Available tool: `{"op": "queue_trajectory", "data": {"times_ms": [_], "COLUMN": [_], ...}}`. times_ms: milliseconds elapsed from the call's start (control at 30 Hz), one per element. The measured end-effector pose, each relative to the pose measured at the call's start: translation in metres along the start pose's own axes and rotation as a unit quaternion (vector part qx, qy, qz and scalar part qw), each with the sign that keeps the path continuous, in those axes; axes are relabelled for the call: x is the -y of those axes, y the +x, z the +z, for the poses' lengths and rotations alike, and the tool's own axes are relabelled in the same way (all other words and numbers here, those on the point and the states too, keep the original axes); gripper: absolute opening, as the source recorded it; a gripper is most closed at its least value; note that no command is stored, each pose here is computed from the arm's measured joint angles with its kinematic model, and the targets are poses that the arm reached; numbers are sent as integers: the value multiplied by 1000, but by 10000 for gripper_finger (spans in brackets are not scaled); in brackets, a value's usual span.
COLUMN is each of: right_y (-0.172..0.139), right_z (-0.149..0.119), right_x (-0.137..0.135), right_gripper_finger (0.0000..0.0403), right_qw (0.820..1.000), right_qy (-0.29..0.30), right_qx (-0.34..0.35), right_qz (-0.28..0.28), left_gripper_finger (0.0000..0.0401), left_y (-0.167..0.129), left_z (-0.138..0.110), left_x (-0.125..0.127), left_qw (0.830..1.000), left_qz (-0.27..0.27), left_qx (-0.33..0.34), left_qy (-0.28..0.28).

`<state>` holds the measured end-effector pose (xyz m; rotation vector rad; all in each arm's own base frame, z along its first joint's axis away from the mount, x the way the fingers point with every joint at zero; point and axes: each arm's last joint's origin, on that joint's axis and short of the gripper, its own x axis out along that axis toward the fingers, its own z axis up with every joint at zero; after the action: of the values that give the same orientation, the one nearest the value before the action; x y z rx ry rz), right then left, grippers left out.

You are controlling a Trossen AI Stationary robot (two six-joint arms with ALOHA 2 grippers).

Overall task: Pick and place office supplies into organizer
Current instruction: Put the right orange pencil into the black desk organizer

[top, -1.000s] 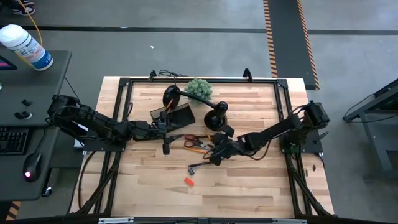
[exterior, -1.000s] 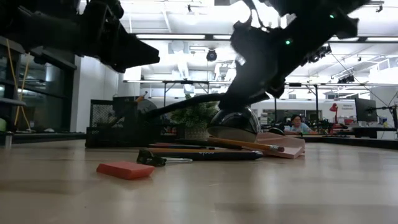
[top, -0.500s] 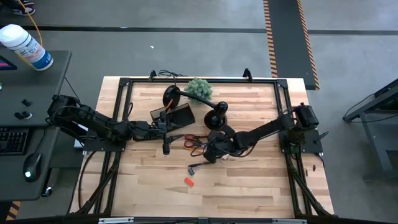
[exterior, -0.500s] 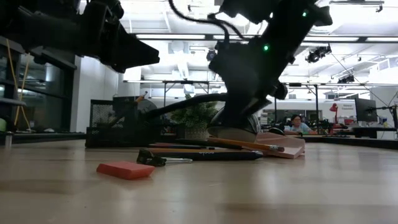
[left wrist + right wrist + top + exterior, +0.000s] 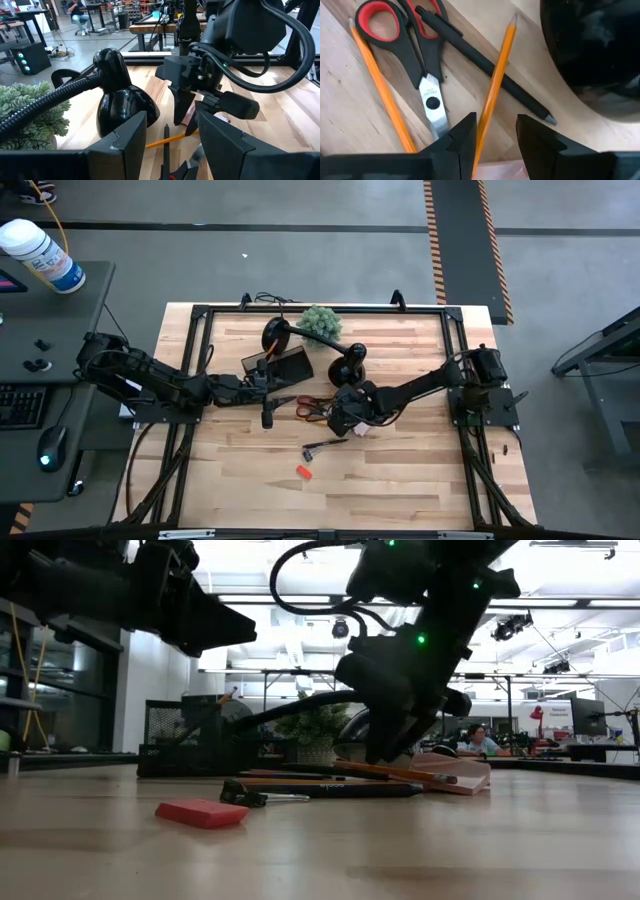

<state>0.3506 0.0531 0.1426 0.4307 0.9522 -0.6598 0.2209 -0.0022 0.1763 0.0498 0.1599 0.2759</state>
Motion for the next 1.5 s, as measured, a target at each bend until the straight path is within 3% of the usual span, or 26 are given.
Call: {"op": "queue_trajectory", "data": {"times_ms": [1033, 1500], "right_y": [6, 10], "right_z": [3, -3], "right_x": [3, 6], "right_gripper_finger": [128, 76], "right_qw": [998, 998], "right_qy": [25, 21], "right_qx": [-41, -44], "right_qz": [29, 38], "left_gripper_finger": [168, 168], "left_y": [0, 0], "left_z": [1, 1], "left_x": [0, 0], "left_qw": [1000, 1000], "left_qz": [0, 0], "left_qx": [4, 4], "left_qy": [-2, -2]}}
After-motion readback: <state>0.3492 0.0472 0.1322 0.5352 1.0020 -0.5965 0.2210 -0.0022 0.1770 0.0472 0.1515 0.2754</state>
